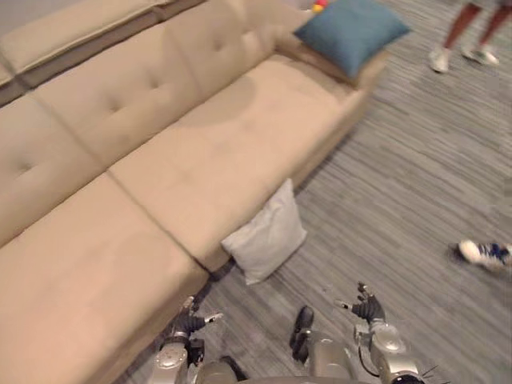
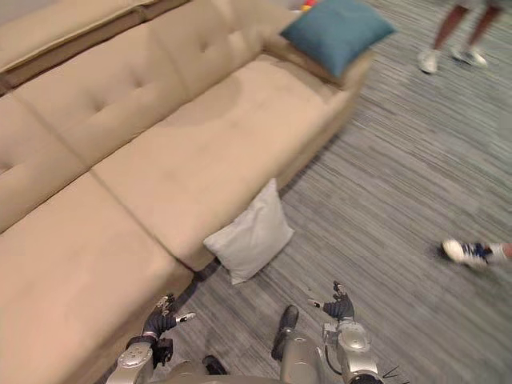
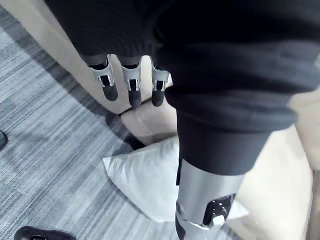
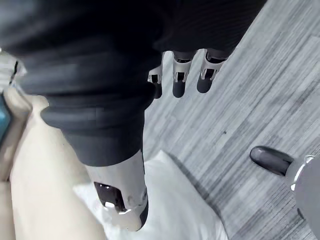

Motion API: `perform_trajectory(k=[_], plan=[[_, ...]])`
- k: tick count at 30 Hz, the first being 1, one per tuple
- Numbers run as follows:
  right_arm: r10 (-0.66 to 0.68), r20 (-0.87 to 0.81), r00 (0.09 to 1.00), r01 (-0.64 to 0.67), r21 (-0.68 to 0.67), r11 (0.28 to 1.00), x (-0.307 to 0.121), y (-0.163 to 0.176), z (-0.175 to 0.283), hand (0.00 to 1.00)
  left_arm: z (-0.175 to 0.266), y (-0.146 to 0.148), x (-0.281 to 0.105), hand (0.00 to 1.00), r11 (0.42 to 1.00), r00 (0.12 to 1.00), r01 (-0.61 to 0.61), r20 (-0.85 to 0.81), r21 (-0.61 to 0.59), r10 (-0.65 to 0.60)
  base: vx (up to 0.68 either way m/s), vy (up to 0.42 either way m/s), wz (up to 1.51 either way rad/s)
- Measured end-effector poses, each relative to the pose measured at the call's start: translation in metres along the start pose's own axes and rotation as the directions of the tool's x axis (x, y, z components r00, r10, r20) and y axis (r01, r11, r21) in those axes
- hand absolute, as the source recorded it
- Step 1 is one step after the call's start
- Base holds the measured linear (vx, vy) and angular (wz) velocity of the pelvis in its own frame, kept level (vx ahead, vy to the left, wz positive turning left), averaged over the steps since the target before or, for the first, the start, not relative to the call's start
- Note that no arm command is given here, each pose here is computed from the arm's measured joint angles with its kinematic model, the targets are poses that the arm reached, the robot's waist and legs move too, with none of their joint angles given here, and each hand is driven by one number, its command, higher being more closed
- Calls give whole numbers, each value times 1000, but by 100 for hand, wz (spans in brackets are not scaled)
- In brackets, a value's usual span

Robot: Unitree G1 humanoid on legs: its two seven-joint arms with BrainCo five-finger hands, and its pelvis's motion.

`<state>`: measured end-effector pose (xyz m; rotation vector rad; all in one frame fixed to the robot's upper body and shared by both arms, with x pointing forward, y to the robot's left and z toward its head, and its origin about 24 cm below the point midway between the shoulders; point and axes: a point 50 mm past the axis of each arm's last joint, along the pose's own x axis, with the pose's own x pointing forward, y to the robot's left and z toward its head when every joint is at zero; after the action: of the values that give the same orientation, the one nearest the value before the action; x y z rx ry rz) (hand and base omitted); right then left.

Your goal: Pick up cushions and gather them together orderly.

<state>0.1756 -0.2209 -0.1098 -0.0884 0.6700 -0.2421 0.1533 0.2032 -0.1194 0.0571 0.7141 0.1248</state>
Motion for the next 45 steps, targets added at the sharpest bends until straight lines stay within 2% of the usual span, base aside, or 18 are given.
perform_trajectory(k=[6, 11, 22, 28, 31, 36, 45], plan=[[63, -10, 998, -63, -121, 991, -1, 6, -1, 0, -4, -9, 0, 0, 1000, 1000, 19, -17, -20, -19, 165, -97, -94], [53, 3, 999, -52, -119, 992, 1, 5, 3, 0, -9, -24, -3, 0, 998, 998, 44, -35, -47, -46, 280, 2, -45], [81, 8, 997, -78, -175, 982, 3, 13, 6, 0, -28, -20, -11, 0, 998, 995, 25, -99, -51, -30, 273, 164, 4], [95, 6, 995, -93, -184, 979, 2, 18, 5, 0, -11, -9, -1, 0, 1000, 999, -6, -50, -26, 5, 302, -41, 111], [56, -19, 998, -58, -144, 988, -2, 9, -4, 0, -6, -8, 2, 0, 999, 999, -21, -40, -38, 20, 263, -247, 148], [21, 11, 1000, -19, -86, 996, 0, 2, 3, 0, -11, -29, -1, 0, 993, 999, -4, -54, -119, -3, 179, -266, 86], [-58, -46, 997, 60, 45, 997, -7, 2, -14, 0, 2, -26, 0, 0, 990, 1000, -11, 10, -143, 12, -12, -67, 89]])
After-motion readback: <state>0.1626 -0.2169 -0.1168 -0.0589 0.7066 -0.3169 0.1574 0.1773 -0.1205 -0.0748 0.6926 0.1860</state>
